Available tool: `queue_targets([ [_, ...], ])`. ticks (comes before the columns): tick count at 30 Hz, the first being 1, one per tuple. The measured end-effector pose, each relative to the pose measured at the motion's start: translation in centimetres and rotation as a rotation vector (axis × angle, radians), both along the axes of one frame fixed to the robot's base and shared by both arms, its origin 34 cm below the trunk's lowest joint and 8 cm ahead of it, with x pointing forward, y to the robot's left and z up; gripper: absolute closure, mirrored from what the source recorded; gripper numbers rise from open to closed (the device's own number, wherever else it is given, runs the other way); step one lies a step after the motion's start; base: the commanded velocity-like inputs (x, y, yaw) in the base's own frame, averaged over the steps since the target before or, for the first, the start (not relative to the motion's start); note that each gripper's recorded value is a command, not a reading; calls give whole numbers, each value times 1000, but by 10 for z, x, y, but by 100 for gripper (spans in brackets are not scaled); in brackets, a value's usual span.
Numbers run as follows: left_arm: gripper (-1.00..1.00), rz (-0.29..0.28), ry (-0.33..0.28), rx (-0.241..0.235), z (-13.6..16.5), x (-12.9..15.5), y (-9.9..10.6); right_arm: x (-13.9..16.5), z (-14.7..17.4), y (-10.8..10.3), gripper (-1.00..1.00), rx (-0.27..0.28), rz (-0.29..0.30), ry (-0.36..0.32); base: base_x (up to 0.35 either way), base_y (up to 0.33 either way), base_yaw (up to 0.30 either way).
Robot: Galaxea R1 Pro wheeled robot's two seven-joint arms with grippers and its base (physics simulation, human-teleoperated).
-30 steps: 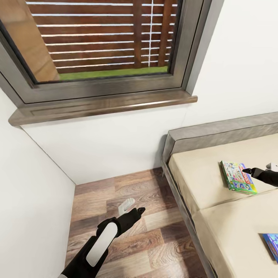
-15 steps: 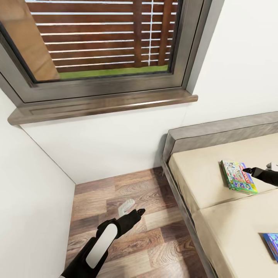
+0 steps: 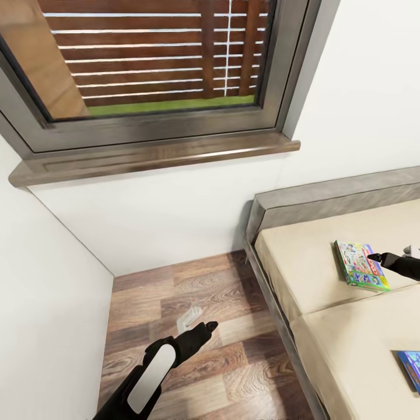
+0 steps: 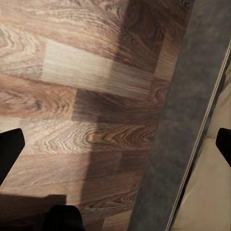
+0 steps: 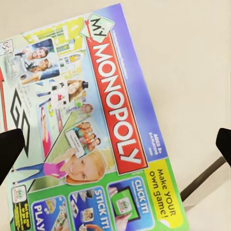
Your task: Put all the toys in the child's room - the three board games (two on the bed and one on the table), the two jigsaw puzzles on the table, and the tennis ball on the table - inside the toy box on the table in the child's room.
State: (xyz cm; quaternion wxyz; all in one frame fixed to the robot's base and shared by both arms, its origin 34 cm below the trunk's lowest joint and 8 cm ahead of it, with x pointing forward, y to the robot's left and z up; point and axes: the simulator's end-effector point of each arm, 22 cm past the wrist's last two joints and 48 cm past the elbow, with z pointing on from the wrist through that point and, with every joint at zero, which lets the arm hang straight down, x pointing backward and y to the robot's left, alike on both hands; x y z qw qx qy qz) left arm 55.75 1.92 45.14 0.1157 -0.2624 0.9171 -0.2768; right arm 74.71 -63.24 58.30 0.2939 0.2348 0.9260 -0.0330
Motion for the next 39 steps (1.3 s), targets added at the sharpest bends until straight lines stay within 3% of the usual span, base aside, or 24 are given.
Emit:
queue_targets([
  [14,-100,0,12,1,-5,-4,1,-4,-2,-7,-100,-5,-6,9,0,0,0],
  [22,-100,-1,16,5,-7,-5,3,-2,13,-15,-100,38,6,-44,0,0,0],
  [39,-100,-2,16,12,-9,-6,8,-3,15,-16,-100,47,10,-52,0,0,0],
])
